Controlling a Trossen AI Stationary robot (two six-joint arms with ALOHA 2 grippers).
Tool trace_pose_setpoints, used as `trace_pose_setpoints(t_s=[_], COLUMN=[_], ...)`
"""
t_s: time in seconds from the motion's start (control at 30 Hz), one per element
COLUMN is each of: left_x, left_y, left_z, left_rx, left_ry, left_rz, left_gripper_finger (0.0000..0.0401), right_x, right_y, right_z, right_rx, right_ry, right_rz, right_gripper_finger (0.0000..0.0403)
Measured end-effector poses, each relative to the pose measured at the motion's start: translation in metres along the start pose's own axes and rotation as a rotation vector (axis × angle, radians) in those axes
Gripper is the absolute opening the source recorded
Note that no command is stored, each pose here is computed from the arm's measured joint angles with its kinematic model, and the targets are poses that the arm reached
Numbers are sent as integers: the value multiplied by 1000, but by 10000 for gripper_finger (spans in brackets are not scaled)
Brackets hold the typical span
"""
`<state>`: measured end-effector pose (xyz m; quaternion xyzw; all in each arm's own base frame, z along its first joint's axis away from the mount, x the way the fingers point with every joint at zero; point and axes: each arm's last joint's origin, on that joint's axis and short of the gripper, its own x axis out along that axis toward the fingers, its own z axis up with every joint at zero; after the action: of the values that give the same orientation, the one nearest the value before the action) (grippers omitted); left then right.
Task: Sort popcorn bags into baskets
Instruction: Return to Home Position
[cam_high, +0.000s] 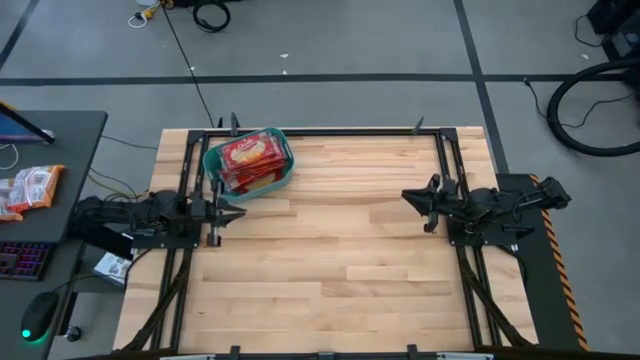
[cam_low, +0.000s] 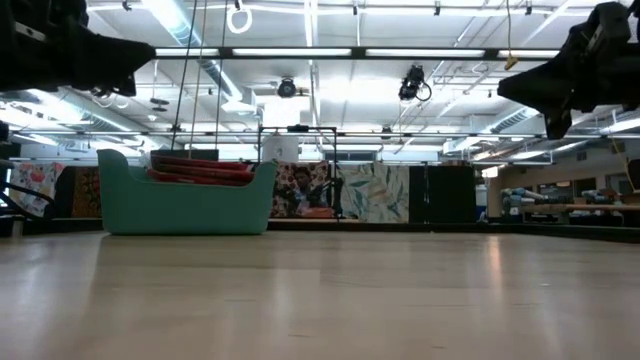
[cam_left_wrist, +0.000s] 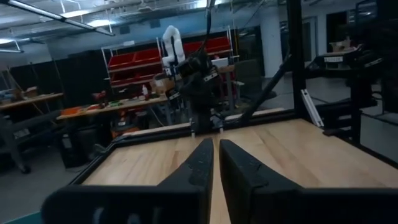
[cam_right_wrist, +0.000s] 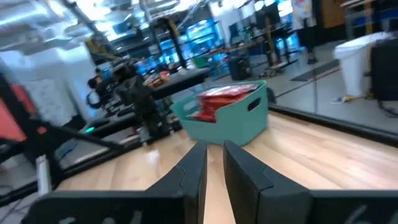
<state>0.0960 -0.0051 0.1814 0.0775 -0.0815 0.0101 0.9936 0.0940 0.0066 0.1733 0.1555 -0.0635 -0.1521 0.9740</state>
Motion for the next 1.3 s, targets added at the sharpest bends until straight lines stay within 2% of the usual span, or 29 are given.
trace_pose_setpoints(t_s=[0.17,0.23,0.43,0.57,1.3], left_x=[0,0,0,0,0], left_y=[2,3,3,3,3], left_z=[-2,-2,-2,-2,-2], left_rx=[4,-30,-290,-389,-380], left_ry=[16,20,14,11,12], left_rz=[22,28,30,31,31], left_gripper_finger=[20,18,20,20,21], right_x=[0,0,0,0,0], right_y=[-1,-1,-1,-1,-1], right_z=[0,0,0,0,0], right_rx=[-25,-46,-50,-50,-49], right_ry=[-8,-6,-6,-6,-6], right_rz=[-30,-23,-22,-22,-21], right_gripper_finger=[59,59,59,59,59])
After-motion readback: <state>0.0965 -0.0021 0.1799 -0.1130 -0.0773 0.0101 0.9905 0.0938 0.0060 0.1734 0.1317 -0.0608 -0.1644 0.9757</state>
